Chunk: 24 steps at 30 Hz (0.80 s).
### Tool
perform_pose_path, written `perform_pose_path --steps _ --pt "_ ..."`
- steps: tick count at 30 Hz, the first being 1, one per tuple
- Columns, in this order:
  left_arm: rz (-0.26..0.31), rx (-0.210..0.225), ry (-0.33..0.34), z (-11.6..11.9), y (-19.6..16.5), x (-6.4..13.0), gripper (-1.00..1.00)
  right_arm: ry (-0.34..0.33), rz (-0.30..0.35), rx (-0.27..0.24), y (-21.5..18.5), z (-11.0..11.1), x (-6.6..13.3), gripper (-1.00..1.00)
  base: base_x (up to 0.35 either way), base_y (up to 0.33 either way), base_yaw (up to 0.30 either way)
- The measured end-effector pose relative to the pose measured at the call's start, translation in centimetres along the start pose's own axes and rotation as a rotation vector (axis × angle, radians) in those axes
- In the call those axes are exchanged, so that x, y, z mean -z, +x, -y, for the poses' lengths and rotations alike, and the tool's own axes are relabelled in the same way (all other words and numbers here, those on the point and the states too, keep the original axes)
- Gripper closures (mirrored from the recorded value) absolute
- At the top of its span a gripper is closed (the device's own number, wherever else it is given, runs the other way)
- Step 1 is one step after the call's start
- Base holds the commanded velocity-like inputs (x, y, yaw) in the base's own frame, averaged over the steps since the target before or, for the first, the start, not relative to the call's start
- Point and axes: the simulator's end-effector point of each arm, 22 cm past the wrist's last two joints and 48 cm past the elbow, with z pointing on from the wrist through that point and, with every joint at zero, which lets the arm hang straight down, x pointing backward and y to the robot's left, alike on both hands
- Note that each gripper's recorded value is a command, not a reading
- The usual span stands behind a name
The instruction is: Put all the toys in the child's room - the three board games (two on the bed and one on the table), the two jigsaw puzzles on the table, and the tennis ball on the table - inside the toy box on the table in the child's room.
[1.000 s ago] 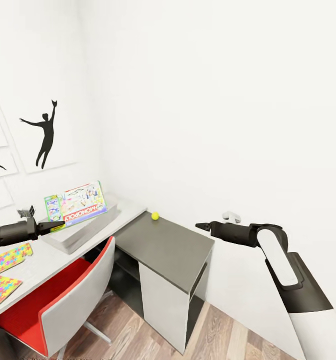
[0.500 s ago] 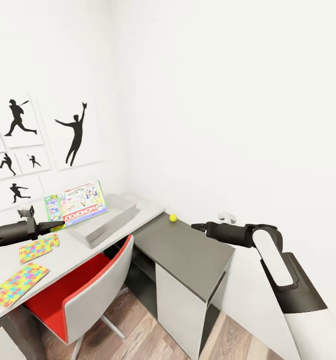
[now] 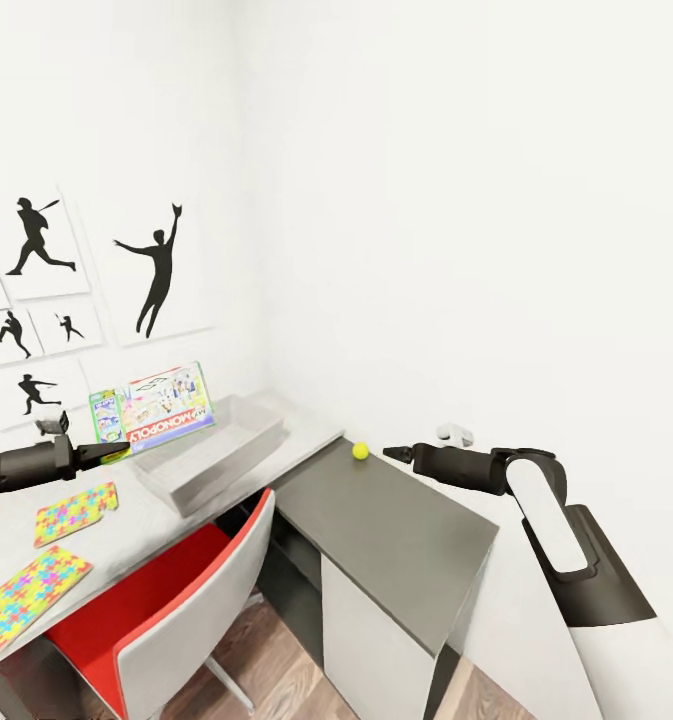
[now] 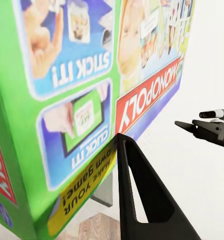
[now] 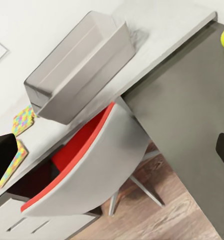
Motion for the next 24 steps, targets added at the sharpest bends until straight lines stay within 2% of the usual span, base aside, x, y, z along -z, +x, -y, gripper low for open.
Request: perform_pose_path --steps 9,13,24 --pt "0.003 -0.004 0.0 0.2 -0.14 0.16 1.0 -0.002 0.002 0.001 -0.1 -0.18 0.11 -1.0 0.019 0.0 0.257" --pt "0.004 -0.006 0.001 0.36 -0.19 0.25 1.0 -0.002 0.005 0.003 -0.17 -0.28 0.24 -1.0 0.189 0.0 0.243" --pt "0.004 -0.007 0.001 0.36 -0.21 0.24 1.0 0.002 0.005 0.003 -0.17 -0.12 0.27 -1.0 0.298 0.067 0.037"
